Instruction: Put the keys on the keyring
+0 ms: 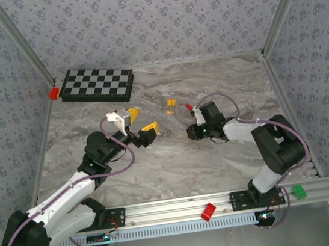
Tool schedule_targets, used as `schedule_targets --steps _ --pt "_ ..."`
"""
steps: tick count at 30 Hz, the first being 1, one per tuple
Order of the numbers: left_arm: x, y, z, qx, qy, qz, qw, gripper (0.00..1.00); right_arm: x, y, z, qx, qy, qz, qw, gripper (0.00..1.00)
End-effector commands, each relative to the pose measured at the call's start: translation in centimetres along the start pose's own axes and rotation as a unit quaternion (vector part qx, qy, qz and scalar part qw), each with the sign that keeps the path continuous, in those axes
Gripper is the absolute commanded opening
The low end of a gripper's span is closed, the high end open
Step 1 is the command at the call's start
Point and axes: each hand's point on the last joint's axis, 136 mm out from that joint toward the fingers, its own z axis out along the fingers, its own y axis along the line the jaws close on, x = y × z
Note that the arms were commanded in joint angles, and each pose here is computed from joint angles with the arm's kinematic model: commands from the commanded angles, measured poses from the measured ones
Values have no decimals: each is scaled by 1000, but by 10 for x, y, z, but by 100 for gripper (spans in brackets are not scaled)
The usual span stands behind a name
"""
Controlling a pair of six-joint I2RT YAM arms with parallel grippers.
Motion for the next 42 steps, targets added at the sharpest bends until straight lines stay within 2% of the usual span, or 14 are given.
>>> schedule_targets --steps 1,5,9,13,15,19,21,25,28,32,36,38,39,42 --pt "-11 4 2 -11 -15 6 1000 100 3 -3 -18 18 -4 1 1000 40" --pt "-11 14 6 -38 -7 -4 999 100 -7 -6 -46 31 -39 3 999 46" --pt "-7 31 9 -86 8 -20 996 100 -28 -18 -85 67 -113 6 991 51" --pt "2 56 8 -156 29 -39 987 100 -48 -43 -126 127 -213 22 968 69" --pt "7 72 7 -200 40 -49 978 100 -56 -53 -143 147 -252 24 956 74" --pt "19 111 -2 -318 80 -63 943 100 -69 -81 -172 211 -302 40 929 85" --pt "23 129 -7 -363 98 -54 925 100 -73 -97 -182 247 -317 56 914 100" --pt "31 168 -24 -466 106 -16 878 100 -76 -132 -201 334 -339 88 875 100" --pt "39 192 -38 -506 126 47 852 100 -72 -154 -204 399 -329 77 852 100" --pt "48 222 -68 -570 170 71 801 100 -71 -170 -196 442 -322 36 836 100" --pt "61 250 -95 -618 210 114 749 100 -74 -183 -177 457 -309 8 834 100" --pt "64 268 -116 -655 221 101 716 100 -75 -191 -166 467 -299 -2 832 99" --pt "61 274 -122 -667 224 84 705 100 -73 -195 -160 469 -292 5 834 100" --pt "61 286 -123 -655 214 83 720 100 -67 -207 -140 455 -273 17 848 99"
